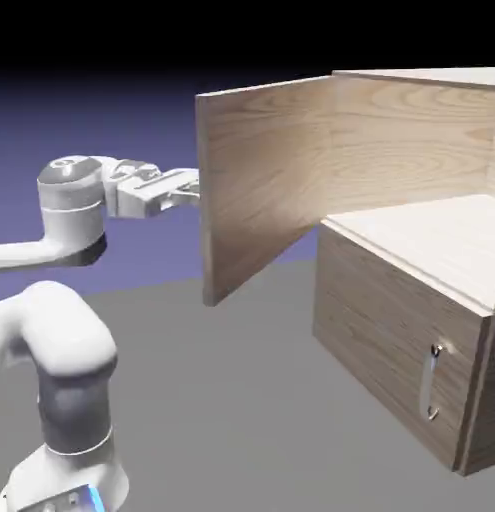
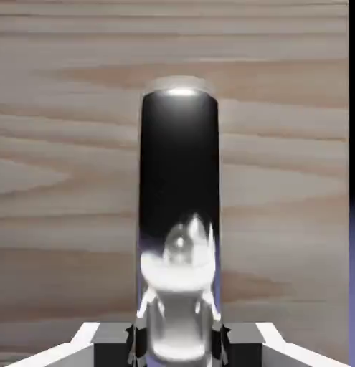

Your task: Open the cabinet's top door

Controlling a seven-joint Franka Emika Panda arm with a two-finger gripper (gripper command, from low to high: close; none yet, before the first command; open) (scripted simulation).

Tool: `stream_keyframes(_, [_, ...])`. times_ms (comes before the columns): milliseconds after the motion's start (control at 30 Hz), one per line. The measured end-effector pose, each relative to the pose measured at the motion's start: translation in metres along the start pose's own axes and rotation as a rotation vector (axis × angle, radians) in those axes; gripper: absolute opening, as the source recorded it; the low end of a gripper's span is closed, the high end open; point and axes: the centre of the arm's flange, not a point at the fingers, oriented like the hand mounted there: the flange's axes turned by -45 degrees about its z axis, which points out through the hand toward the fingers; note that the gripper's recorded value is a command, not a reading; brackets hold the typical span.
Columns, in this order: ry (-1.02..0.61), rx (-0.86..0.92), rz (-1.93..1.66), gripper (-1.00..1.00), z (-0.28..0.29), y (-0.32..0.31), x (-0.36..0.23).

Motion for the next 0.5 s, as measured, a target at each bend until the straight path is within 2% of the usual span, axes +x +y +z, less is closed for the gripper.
stream_keyframes(500, [-0.001,-0.323,0.0,-1.0,-0.141,-0.071,0.0])
